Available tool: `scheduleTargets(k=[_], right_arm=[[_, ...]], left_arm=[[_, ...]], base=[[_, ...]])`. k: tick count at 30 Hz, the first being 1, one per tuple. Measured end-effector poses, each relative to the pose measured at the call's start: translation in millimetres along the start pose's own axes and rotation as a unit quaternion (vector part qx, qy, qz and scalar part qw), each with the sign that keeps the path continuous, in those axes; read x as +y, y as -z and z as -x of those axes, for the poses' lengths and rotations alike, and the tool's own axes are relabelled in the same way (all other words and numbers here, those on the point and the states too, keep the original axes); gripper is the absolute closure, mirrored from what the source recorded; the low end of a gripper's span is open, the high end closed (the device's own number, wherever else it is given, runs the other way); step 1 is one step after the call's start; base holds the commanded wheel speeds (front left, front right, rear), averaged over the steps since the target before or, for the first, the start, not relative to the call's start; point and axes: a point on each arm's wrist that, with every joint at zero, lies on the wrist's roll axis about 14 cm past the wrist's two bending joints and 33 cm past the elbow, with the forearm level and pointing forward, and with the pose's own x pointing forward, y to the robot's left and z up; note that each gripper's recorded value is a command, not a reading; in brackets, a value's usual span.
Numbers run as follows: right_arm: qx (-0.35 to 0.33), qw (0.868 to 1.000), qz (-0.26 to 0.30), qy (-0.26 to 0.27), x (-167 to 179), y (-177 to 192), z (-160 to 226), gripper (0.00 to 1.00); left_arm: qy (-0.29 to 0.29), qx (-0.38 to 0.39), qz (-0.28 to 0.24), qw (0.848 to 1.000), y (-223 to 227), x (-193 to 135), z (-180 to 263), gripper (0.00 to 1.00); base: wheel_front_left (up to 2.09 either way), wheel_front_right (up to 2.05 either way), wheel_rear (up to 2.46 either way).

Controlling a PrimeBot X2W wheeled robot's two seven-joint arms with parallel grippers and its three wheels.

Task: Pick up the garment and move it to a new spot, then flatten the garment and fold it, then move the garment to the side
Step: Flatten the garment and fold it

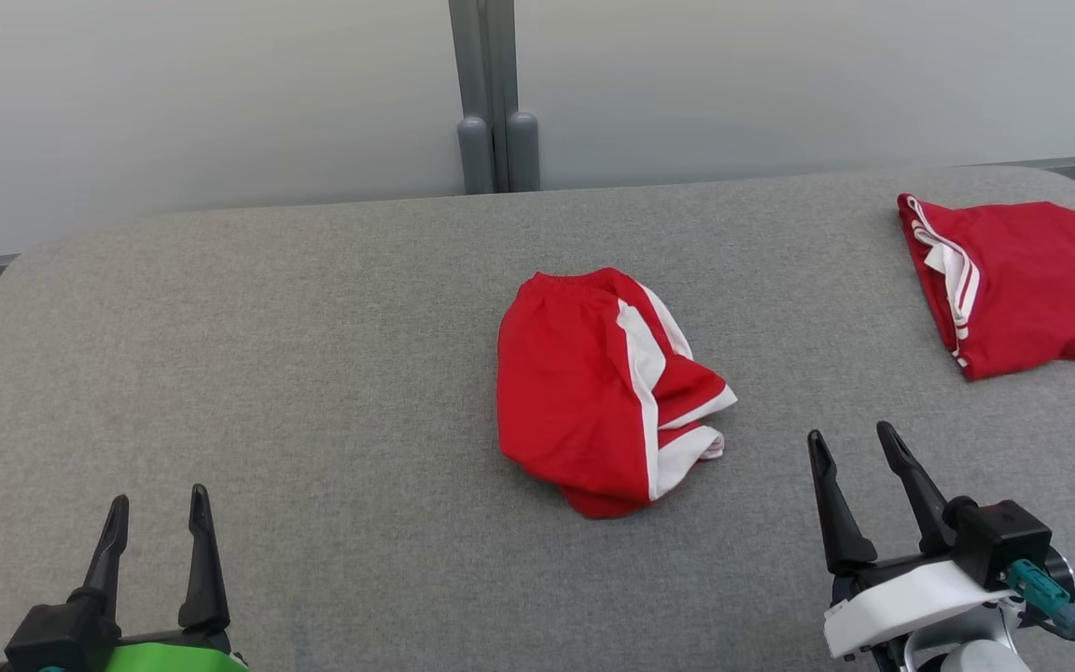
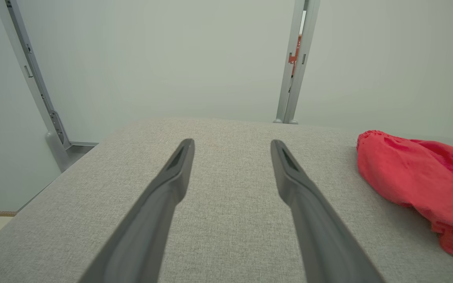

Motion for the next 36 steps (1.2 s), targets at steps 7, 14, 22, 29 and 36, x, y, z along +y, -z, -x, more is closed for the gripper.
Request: scheduleTargets(k=[7,14,22,29,36], right_arm=[[0.002,1.000,-0.001,0.001,0,1,0,0.00],[0.007,1.000,-0.005,0.005,-3,5,-1,0.00],[0.001,1.000,-0.006,-0.015,7,2,-18,0.00],[0.004,0.998,0.020,-0.067,24,-2,-65,0.00],[0.036,0.992,0.052,-0.112,41,4,-120,0.00]], left_arm=[[0.002,0.003,0.001,1.000,2,-1,-1,0.00],[0.002,0.004,-0.003,1.000,4,-2,-2,0.00],[0.003,0.006,-0.002,1.000,6,-4,-5,0.00],[0.009,0.012,0.002,1.000,11,-10,-13,0.00],[0.013,0.019,0.006,1.000,16,-15,-21,0.00]], base=[[0.00,0.00,0.00],[0.00,0.00,0.00],[0.00,0.00,0.00],[0.00,0.00,0.00],[0.00,0.00,0.00]])
